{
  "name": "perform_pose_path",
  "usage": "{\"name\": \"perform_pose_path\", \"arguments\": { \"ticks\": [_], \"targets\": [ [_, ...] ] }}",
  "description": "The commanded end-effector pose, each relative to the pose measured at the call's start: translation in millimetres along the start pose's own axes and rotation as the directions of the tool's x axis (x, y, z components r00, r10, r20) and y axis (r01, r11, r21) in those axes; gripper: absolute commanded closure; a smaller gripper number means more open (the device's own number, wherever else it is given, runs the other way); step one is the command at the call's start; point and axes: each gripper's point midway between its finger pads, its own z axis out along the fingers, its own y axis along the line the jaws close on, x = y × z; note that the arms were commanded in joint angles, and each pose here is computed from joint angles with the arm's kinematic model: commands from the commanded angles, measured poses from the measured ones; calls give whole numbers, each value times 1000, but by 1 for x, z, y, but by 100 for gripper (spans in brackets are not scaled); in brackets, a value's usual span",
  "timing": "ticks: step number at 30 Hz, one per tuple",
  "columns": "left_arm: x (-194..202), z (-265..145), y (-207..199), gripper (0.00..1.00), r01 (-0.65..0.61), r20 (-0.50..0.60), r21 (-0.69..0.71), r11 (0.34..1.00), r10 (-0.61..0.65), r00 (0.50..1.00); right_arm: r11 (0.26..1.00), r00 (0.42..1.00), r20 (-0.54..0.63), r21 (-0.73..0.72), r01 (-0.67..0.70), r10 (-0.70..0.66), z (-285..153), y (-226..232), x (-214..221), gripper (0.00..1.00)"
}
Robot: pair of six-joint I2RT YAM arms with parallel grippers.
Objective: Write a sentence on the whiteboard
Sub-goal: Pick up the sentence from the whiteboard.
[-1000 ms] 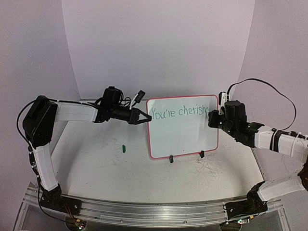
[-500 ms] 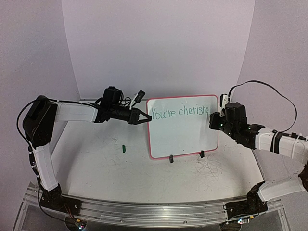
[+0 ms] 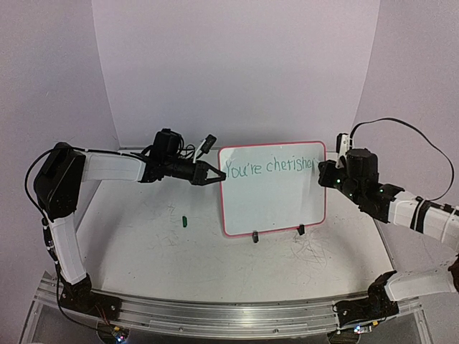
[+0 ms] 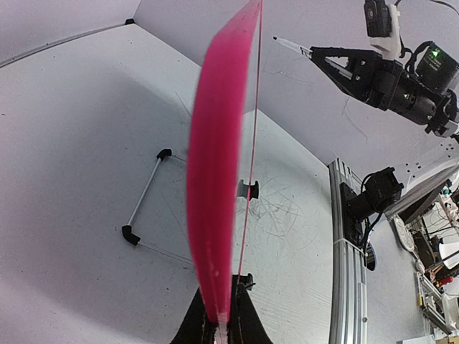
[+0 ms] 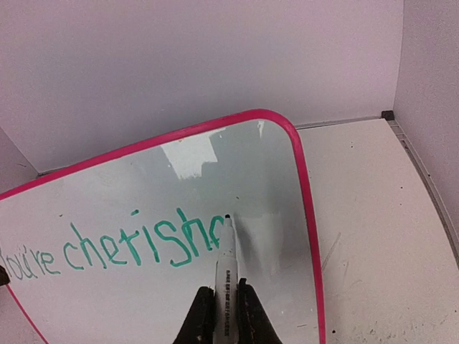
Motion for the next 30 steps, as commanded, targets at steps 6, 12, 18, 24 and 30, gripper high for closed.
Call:
{"name": "perform_pose_path", "arguments": {
  "ticks": [6,12,18,24,30],
  "targets": [
    [-9,-8,0,100,-67,18,-52,996,68,998,1000,1000,21,-15,-12,12,9,-2,-10,100],
    [-8,-7,0,100,-67,17,-51,996,68,998,1000,1000,10,-4,-19,19,13,-5,-4,100],
    [-7,-7,1,100,-65,15,-52,997,66,998,1000,1000,16,22,-20,20,17,-8,-6,100],
    [-7,-6,2,100,-65,14,-52,997,66,998,1000,1000,23,26,-10,10,19,-7,-10,100],
    [-6,-5,2,100,-62,12,-49,997,63,998,1000,1000,24,-20,8,-8,19,2,-14,100]
  ]
}}
